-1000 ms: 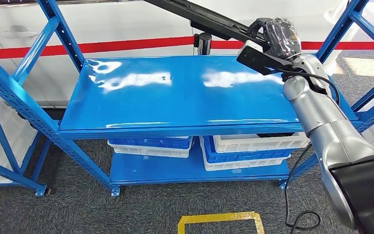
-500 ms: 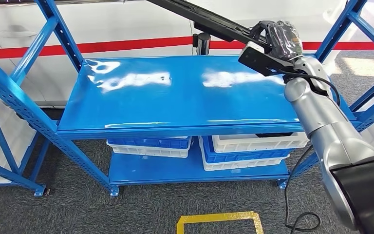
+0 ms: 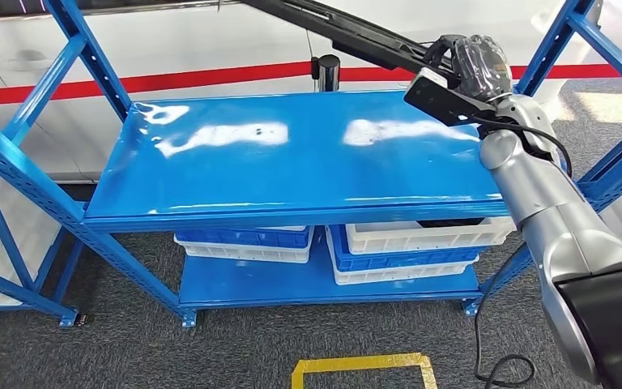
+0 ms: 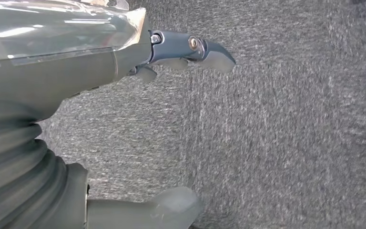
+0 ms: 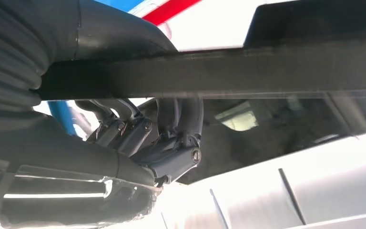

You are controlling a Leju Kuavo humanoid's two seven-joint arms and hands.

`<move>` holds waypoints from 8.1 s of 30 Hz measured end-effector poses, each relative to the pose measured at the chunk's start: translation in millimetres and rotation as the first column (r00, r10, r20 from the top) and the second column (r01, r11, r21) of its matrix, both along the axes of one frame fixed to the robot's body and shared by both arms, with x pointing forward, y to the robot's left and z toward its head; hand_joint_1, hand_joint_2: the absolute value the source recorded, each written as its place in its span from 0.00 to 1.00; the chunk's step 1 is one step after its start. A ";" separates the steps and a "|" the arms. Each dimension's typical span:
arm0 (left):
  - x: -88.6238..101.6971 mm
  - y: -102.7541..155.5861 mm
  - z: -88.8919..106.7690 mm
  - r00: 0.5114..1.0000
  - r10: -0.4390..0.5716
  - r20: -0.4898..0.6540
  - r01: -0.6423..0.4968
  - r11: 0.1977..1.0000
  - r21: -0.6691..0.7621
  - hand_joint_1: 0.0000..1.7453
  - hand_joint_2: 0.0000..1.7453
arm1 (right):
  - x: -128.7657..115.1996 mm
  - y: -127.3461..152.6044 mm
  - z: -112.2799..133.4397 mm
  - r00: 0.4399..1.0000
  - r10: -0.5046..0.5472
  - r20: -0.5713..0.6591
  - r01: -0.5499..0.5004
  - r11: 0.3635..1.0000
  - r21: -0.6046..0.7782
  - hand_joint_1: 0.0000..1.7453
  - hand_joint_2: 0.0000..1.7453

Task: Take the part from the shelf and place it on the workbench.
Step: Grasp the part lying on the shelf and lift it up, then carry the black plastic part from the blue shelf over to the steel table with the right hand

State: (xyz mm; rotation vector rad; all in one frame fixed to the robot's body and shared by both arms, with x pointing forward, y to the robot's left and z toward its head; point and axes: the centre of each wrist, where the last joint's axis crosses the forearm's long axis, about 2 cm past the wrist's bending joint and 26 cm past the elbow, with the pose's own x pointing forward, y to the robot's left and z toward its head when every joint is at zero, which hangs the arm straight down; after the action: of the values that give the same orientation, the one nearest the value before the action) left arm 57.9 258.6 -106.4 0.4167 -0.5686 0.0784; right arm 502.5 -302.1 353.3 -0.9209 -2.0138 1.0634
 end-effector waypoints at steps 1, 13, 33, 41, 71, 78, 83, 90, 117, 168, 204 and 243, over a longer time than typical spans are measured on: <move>-0.1 0.1 0.0 1.000 -0.001 -0.001 0.001 1.000 0.000 0.00 1.00 | 0.0 0.1 -0.4 1.000 0.000 0.000 0.000 1.000 0.000 1.00 1.00; 1.3 7.3 -0.2 1.000 -0.001 0.007 0.001 1.000 0.013 0.00 1.00 | -0.9 2.7 -9.4 1.000 -0.004 0.004 0.004 1.000 0.004 1.00 1.00; 2.1 5.7 0.0 1.000 -0.003 0.014 0.003 1.000 0.013 0.00 1.00 | -0.1 -1.8 -10.3 1.000 -0.015 -0.013 0.015 1.000 0.004 1.00 1.00; 2.6 6.6 0.0 1.000 0.004 0.023 -0.005 1.000 0.015 0.00 1.00 | 0.1 9.1 -11.5 1.000 -0.003 -0.019 0.003 1.000 -0.003 1.00 1.00; 4.9 4.9 0.4 1.000 0.005 0.029 -0.005 1.000 0.012 0.00 1.00 | 0.7 11.5 -10.9 1.000 -0.002 -0.021 0.002 1.000 0.000 1.00 1.00; 6.0 5.2 0.6 1.000 0.007 0.030 -0.007 1.000 0.018 0.00 1.00 | 2.0 18.7 -5.2 1.000 0.010 -0.023 -0.010 1.000 -0.007 1.00 1.00; 7.1 4.4 0.9 1.000 0.001 0.031 -0.002 1.000 0.021 0.00 1.00 | 1.3 8.5 -10.2 0.999 -0.010 -0.035 0.009 1.000 -0.016 1.00 1.00; 7.4 3.5 1.0 0.999 -0.004 0.031 0.004 1.000 0.019 0.00 1.00 | 0.2 5.4 -12.8 0.999 -0.016 -0.036 0.016 1.000 -0.009 1.00 1.00; 4.1 6.1 0.3 0.999 -0.005 0.036 0.004 1.000 0.026 0.00 1.00 | -1.9 2.1 -17.2 0.998 -0.041 -0.045 0.040 0.999 -0.014 1.00 1.00; 7.5 5.7 0.9 0.999 -0.020 0.028 0.019 0.999 0.030 0.00 1.00 | -2.2 -11.2 -10.4 0.998 -0.031 -0.057 0.027 0.998 -0.062 1.00 1.00; 8.3 2.1 1.4 0.999 -0.029 0.025 0.028 0.999 0.037 0.00 1.00 | -2.8 -6.3 -13.1 0.999 -0.016 -0.047 0.012 0.996 -0.091 1.00 1.00; 7.9 -2.3 1.4 0.998 -0.044 0.045 0.043 0.999 0.011 0.00 1.00 | -2.6 -13.6 -13.4 0.997 -0.067 -0.042 0.063 0.994 -0.089 1.00 1.00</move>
State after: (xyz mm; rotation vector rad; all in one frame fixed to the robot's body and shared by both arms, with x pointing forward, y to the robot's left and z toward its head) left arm 65.8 256.3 -105.1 0.4126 -0.6226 0.0436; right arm 499.9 -315.7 339.9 -0.9917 -1.9005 1.1340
